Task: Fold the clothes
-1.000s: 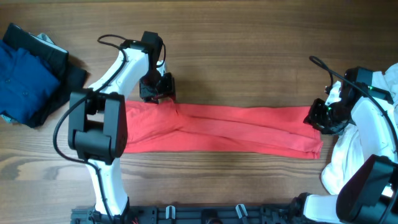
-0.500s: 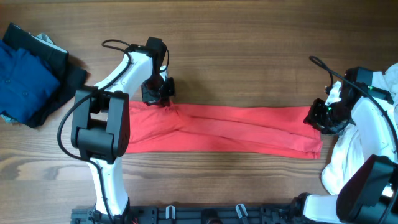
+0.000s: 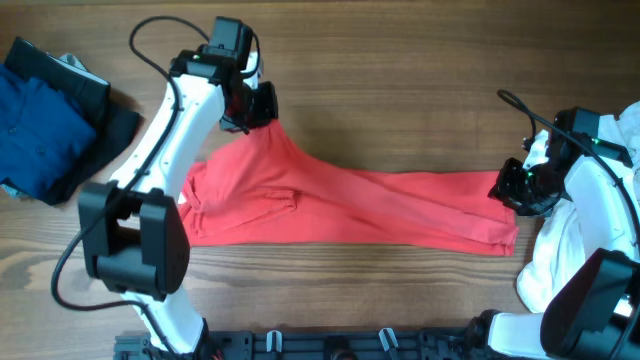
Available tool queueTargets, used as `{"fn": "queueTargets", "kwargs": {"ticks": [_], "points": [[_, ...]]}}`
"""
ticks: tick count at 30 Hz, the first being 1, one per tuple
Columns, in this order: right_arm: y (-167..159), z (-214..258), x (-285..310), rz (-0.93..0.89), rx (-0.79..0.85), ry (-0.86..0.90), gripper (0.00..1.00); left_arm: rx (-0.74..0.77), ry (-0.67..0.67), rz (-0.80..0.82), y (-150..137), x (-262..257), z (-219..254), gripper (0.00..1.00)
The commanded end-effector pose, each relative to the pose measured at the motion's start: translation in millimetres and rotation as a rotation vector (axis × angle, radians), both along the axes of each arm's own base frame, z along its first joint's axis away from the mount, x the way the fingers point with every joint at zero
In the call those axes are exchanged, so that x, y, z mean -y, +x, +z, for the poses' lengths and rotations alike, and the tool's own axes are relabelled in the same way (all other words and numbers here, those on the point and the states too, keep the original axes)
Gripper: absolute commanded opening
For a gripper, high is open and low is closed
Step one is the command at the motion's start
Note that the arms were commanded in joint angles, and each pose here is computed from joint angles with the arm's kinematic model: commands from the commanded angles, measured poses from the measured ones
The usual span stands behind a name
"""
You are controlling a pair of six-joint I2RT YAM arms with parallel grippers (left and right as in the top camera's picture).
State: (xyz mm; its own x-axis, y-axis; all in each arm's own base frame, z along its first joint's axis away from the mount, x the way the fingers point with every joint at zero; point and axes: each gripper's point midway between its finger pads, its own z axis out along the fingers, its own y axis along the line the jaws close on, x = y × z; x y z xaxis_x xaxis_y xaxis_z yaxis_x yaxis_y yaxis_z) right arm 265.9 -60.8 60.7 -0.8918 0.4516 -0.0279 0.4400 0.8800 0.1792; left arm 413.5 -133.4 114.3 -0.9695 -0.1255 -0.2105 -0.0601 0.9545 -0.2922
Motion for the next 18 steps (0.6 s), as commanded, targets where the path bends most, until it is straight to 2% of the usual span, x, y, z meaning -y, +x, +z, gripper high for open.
{"fn": "queueTargets", "kwargs": {"ticks": [1,9,15,18], "points": [[-2,-3,2,0.006,-0.013,-0.015,0.32,0.025,-0.035,-0.032,-1,5,16,0.05],[-2,-3,2,0.007,-0.015,-0.014,0.32,-0.205,0.013,-0.102,-64,19,2,0.04],[-3,-3,2,0.007,-0.019,-0.016,0.32,-0.351,0.079,-0.279,-121,37,3,0.04],[-3,-3,2,0.007,-0.019,-0.016,0.32,-0.357,0.091,-0.342,-135,48,8,0.04]]}}
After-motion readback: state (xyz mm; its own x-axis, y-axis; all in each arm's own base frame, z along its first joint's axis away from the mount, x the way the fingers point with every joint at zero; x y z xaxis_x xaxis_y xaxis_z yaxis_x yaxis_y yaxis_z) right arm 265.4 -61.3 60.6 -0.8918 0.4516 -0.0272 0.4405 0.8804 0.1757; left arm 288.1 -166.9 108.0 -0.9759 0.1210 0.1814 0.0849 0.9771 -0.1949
